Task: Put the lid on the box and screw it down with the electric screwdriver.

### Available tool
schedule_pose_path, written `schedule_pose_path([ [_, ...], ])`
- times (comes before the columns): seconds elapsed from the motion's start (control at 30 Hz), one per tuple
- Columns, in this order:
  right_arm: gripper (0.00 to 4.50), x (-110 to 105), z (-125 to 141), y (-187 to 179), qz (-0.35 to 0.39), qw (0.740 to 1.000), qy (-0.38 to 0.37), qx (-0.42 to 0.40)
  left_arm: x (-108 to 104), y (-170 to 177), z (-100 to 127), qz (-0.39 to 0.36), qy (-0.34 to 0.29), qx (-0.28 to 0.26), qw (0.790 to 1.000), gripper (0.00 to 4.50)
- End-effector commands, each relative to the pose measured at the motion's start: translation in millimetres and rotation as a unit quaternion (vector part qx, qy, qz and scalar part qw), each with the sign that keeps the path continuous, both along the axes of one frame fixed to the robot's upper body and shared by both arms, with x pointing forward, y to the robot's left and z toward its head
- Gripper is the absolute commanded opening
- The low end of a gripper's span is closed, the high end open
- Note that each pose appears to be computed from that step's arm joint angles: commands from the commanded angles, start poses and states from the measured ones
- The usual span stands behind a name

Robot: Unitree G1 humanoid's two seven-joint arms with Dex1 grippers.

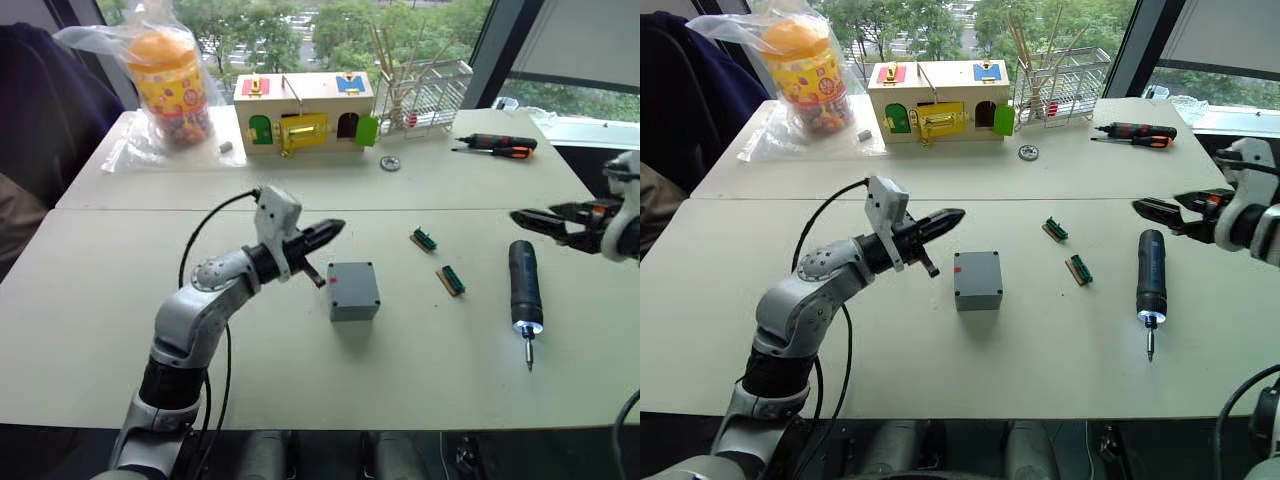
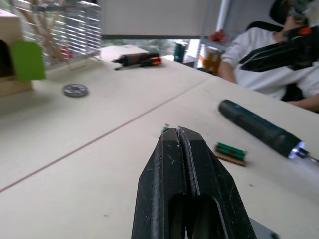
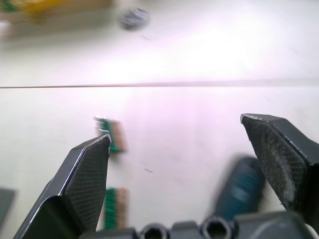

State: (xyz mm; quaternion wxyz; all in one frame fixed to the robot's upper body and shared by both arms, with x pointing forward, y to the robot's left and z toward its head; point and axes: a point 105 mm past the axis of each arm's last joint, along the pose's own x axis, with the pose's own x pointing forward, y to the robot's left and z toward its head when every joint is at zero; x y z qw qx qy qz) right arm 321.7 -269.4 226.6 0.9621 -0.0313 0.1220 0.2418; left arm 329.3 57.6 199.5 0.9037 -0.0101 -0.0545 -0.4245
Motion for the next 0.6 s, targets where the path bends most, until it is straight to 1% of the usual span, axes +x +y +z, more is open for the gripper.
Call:
schedule_pose_path([
  [0.03,4.48,-26,-19,63,0.107,0.994,0.014,-0.031,3,15,-6,-0.026,0.034,0.019,0.999,0.00],
  [0.07,4.48,-32,-30,75,0.130,0.991,0.023,-0.038,2,19,-8,-0.039,0.046,0.016,0.998,0.00],
  [0.13,4.48,-46,-48,95,0.179,0.983,0.042,-0.024,-5,24,-16,-0.068,0.059,0.043,0.995,0.00],
  [0.2,4.48,-57,-62,108,0.207,0.977,0.058,-0.012,-12,27,-23,-0.088,0.076,0.055,0.992,0.00],
  [0.33,4.48,-62,-83,114,0.215,0.973,0.076,-0.018,-22,26,-37,-0.114,0.097,0.091,0.985,0.00],
  [0.4,4.48,-64,-89,117,0.225,0.970,0.085,-0.013,-29,23,-46,-0.140,0.107,0.115,0.978,0.00],
  [0.47,4.48,-64,-92,124,0.237,0.968,0.087,-0.006,-36,17,-56,-0.167,0.120,0.127,0.970,0.00],
  [0.6,4.48,-64,-107,134,0.253,0.962,0.098,-0.009,-32,9,-71,-0.174,0.122,0.150,0.966,0.00],
])
